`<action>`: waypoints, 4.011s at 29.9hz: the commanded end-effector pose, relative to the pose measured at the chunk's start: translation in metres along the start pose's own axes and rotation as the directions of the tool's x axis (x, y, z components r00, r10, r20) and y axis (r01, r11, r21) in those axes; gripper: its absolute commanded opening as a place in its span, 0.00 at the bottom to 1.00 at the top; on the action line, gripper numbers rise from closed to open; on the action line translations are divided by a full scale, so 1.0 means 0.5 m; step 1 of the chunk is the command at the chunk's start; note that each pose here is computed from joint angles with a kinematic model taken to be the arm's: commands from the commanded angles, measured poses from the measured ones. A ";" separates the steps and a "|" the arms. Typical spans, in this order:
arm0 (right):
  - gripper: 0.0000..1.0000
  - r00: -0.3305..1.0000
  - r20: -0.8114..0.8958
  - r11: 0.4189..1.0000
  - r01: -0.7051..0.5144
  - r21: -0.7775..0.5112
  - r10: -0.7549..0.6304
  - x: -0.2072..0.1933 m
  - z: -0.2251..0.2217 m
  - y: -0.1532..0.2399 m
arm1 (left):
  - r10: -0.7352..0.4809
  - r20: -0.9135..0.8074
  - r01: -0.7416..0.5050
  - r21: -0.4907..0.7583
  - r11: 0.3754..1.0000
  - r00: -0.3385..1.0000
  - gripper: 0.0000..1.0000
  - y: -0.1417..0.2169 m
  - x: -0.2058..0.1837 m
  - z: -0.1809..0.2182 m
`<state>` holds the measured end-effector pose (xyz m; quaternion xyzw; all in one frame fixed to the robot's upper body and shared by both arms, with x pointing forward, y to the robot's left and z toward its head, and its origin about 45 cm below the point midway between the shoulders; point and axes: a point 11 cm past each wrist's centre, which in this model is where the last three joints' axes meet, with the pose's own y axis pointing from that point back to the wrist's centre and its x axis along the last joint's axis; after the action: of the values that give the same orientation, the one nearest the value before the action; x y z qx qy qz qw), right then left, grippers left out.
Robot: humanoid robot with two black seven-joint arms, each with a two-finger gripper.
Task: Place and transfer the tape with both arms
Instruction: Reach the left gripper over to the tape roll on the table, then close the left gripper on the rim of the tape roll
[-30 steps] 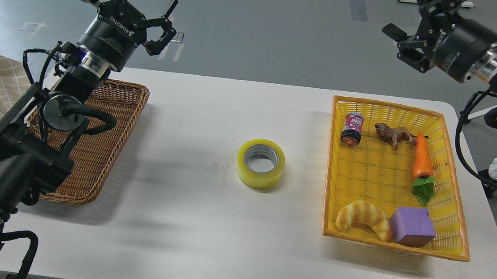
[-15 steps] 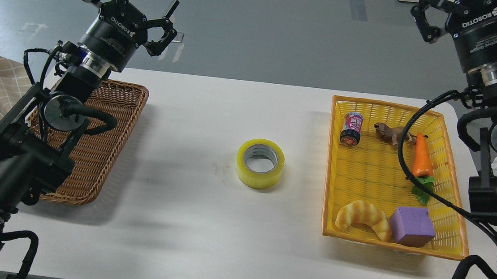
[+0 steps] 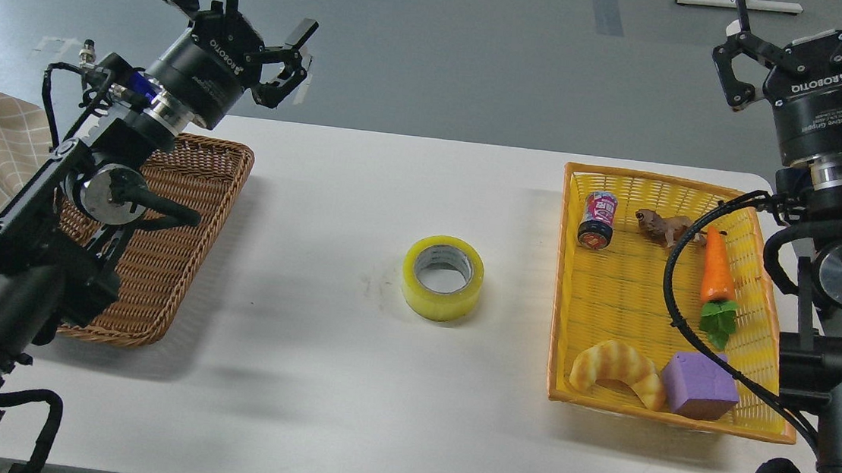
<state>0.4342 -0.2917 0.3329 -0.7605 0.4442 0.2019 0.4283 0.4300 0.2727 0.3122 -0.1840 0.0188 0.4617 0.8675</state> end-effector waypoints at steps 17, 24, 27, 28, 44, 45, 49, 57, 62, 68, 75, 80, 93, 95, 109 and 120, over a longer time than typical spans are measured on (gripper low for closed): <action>1.00 0.996 0.017 0.996 -0.083 0.013 0.083 0.049 0.000 0.069 | -0.459 0.640 0.236 0.406 0.883 0.616 0.98 0.035 -0.115 -0.013; 1.00 0.994 0.021 0.994 -0.111 0.005 0.110 0.065 0.007 0.088 | -0.631 0.692 0.207 0.600 0.773 0.349 0.98 0.070 -0.123 -0.042; 1.00 0.992 0.022 0.992 -0.128 0.001 0.128 0.074 0.011 0.103 | -0.678 0.702 0.140 0.665 0.734 0.221 0.98 0.078 -0.111 -0.062; 1.00 0.991 0.022 0.991 -0.131 0.000 0.131 0.075 0.012 0.105 | -0.685 0.701 0.123 0.675 0.727 0.202 0.98 0.081 -0.107 -0.066; 1.00 0.972 0.038 0.972 -0.233 0.001 0.233 0.128 0.019 0.184 | -0.764 0.626 -0.075 0.764 0.641 -0.157 0.98 0.031 -0.135 -0.133; 1.00 0.971 0.038 0.972 -0.236 0.000 0.236 0.129 0.020 0.186 | -0.758 0.633 -0.087 0.756 0.649 -0.158 0.98 0.021 -0.143 -0.136; 1.00 0.969 0.041 0.970 -0.243 0.003 0.243 0.133 0.018 0.189 | -0.746 0.647 -0.118 0.737 0.665 -0.157 0.98 -0.001 -0.157 -0.141; 1.00 0.967 0.047 0.968 -0.253 0.002 0.252 0.139 0.020 0.193 | -0.779 0.614 -0.133 0.768 0.627 -0.127 0.98 -0.014 -0.196 -0.217; 1.00 0.966 0.048 0.967 -0.255 0.001 0.255 0.141 0.021 0.194 | -0.816 0.567 -0.152 0.802 0.578 -0.112 0.98 -0.010 -0.199 -0.270; 1.00 0.966 0.048 0.967 -0.255 0.001 0.255 0.141 0.021 0.194 | -0.827 0.556 -0.146 0.815 0.561 -0.079 0.98 -0.021 -0.215 -0.304; 1.00 0.966 0.048 0.967 -0.255 0.001 0.255 0.141 0.021 0.194 | -0.852 0.521 -0.140 0.840 0.524 -0.059 0.98 -0.015 -0.230 -0.347; 1.00 0.965 0.048 0.966 -0.257 0.001 0.257 0.141 0.021 0.195 | -0.865 0.499 -0.140 0.853 0.502 -0.059 0.98 -0.005 -0.232 -0.364; 1.00 0.963 0.048 0.965 -0.264 -0.002 0.264 0.144 0.023 0.202 | -0.886 0.463 -0.139 0.875 0.464 -0.041 0.89 0.008 -0.237 -0.400; 1.00 0.963 0.048 0.965 -0.264 -0.002 0.264 0.144 0.023 0.202 | -0.888 0.458 -0.144 0.877 0.459 -0.039 0.89 0.011 -0.234 -0.403; 1.00 0.962 0.048 0.963 -0.269 -0.004 0.269 0.147 0.024 0.207 | -0.904 0.427 -0.157 0.891 0.426 -0.032 0.63 0.025 -0.225 -0.424; 1.00 0.961 0.048 0.962 -0.272 -0.005 0.272 0.148 0.025 0.209 | -0.911 0.408 -0.112 0.904 0.413 -0.058 0.00 0.025 -0.242 -0.438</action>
<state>0.3851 -0.3435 0.2260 -0.6869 0.5341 0.2764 0.4081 0.3815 0.1185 0.1269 0.5438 -0.4087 0.0596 0.7305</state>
